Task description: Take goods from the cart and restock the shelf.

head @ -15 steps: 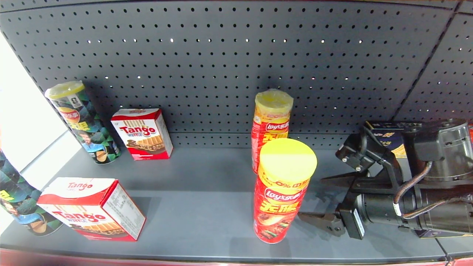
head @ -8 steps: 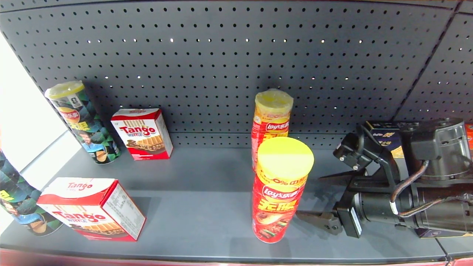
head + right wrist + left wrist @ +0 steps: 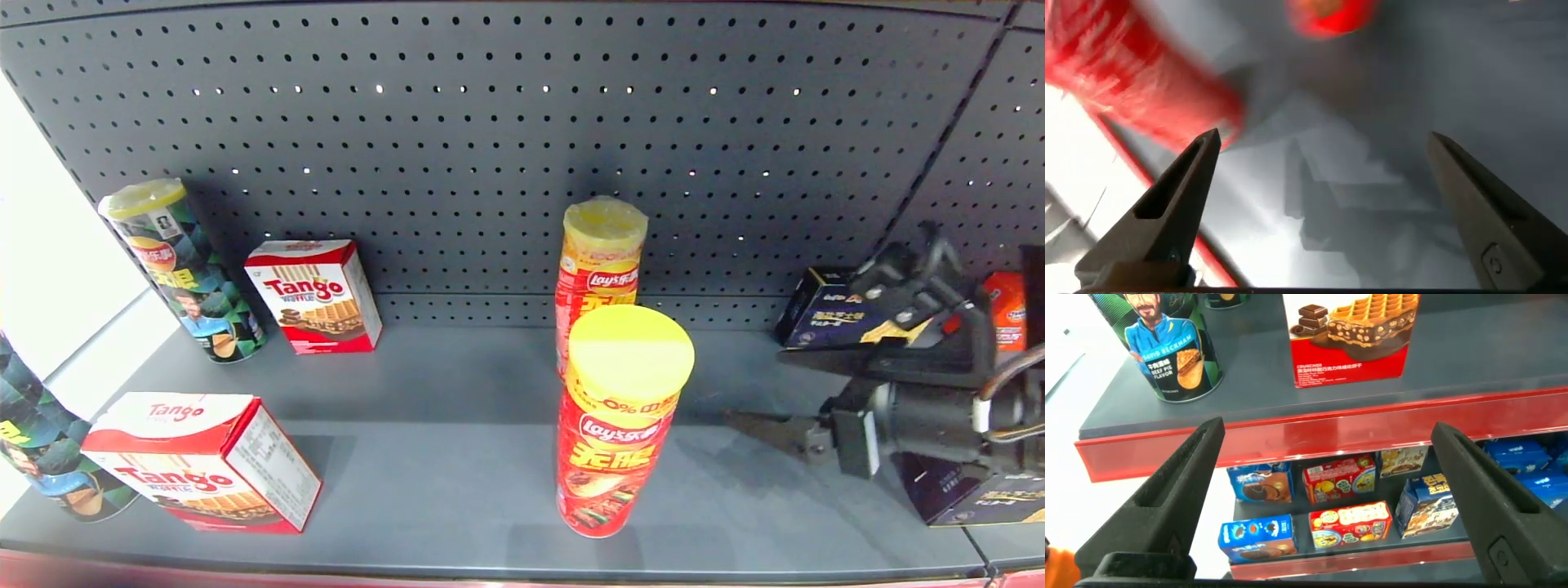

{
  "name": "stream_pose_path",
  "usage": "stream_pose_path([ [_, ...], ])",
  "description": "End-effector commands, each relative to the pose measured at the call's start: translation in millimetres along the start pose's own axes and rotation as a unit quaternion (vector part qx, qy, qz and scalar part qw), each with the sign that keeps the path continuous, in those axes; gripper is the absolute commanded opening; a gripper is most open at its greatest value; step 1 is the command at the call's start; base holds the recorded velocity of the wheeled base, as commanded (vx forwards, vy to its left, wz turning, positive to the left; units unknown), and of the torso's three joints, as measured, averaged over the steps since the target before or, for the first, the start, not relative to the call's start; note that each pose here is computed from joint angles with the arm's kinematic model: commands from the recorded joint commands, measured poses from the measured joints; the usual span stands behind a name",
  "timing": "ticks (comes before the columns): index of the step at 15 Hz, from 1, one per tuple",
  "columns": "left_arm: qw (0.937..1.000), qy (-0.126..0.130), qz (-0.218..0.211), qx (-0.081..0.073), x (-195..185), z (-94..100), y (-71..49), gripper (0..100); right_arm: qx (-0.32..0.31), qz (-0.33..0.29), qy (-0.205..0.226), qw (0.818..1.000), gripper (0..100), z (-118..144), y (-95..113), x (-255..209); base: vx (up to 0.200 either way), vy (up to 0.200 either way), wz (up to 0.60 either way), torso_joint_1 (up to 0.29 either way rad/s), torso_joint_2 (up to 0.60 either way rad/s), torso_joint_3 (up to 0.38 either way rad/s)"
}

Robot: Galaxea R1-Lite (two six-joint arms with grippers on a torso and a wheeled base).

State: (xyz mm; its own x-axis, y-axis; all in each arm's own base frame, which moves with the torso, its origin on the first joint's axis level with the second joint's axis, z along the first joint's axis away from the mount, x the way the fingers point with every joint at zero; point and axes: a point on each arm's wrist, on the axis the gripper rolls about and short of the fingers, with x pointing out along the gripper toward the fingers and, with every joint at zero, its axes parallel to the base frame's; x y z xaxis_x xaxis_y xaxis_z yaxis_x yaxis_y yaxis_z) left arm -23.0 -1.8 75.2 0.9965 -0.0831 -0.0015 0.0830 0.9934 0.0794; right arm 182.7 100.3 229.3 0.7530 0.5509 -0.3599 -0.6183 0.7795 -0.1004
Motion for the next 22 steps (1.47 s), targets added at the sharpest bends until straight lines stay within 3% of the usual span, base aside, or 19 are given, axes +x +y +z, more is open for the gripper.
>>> stream_pose_path([
  [1, 1.0, 0.001, 0.0, 0.0, 0.1, 0.0, 0.0, 100, 0.013, -0.117, -0.104, 0.988, 100, 10.4, -20.7, -80.5, 0.0, 0.0, 0.0, 0.0, 0.0, 0.0],
  [3, 1.0, 0.001, -0.001, 0.001, 0.1, 0.0, 0.0, 100, 0.016, -0.192, -0.138, 0.972, 100, -14.2, -13.0, -126.7, 0.0, 0.0, 0.0, 0.0, 0.0, 0.0],
  [7, 1.0, 0.001, -0.001, 0.001, 0.1, 0.0, 0.0, 100, 0.006, -0.291, -0.182, 0.939, 100, -78.9, 30.7, -178.3, 0.0, 0.0, 0.0, 0.0, 0.0, 0.0],
  [10, 1.0, 0.001, -0.001, 0.004, 0.1, 0.0, 0.0, 100, 0.015, -0.309, -0.171, 0.935, 100, -122.2, 57.3, -189.3, 0.0, 0.0, 0.0, 0.0, 0.0, 0.0],
  [12, 1.0, 0.0, 0.0, 0.004, 0.1, 0.2, 0.0, 100, 0.03, -0.33, -0.151, 0.931, 100, -166.9, 70.0, -182.5, 0.0, 0.0, 0.0, 0.0, 0.0, 0.0],
  [14, 1.0, 0.0, 0.001, 0.004, 0.1, 0.2, 0.1, 100, 0.043, -0.381, -0.173, 0.907, 100, -181.1, 62.5, -170.0, 0.0, 0.0, 0.0, 0.0, 0.0, 0.0],
  [15, 1.0, 0.0, 0.001, 0.004, 0.1, 0.2, 0.1, 100, 0.064, -0.394, -0.163, 0.902, 100, -200.3, 58.6, -156.9, 0.0, 0.0, 0.0, 0.0, 0.0, 0.0],
  [16, 1.0, 0.0, 0.0, 0.004, 0.1, 0.2, 0.0, 100, 0.074, -0.395, -0.164, 0.901, 100, -201.8, 58.4, -156.1, 0.0, 0.0, 0.0, 0.0, 0.0, 0.0],
  [17, 1.0, 0.0, 0.0, 0.004, 0.1, 0.2, 0.0, 100, 0.096, -0.384, -0.146, 0.907, 100, -206.9, 59.0, -153.8, 0.0, 0.0, 0.0, 0.0, 0.0, 0.0],
  [19, 1.0, 0.0, 0.0, 0.004, 0.1, 0.2, 0.0, 100, 0.102, -0.317, -0.15, 0.931, 100, -207.6, 61.4, -151.1, 0.0, 0.0, 0.0, 0.0, 0.0, 0.0],
  [20, 1.0, 0.0, 0.0, 0.003, 0.1, 0.2, 0.0, 100, 0.112, -0.312, -0.153, 0.931, 100, -207.8, 61.5, -150.9, 0.0, 0.0, 0.0, 0.0, 0.0, 0.0],
  [21, 1.0, 0.0, 0.0, 0.003, 0.1, 0.2, 0.0, 100, 0.128, -0.35, -0.147, 0.916, 100, -209.1, 60.2, -151.6, 0.0, 0.0, 0.0, 0.0, 0.0, 0.0],
  [22, 1.0, 0.0, 0.0, 0.003, 0.1, 0.2, 0.0, 100, 0.152, -0.403, -0.115, 0.895, 100, -215.7, 59.0, -151.5, 0.0, 0.0, 0.0, 0.0, 0.0, 0.0],
])
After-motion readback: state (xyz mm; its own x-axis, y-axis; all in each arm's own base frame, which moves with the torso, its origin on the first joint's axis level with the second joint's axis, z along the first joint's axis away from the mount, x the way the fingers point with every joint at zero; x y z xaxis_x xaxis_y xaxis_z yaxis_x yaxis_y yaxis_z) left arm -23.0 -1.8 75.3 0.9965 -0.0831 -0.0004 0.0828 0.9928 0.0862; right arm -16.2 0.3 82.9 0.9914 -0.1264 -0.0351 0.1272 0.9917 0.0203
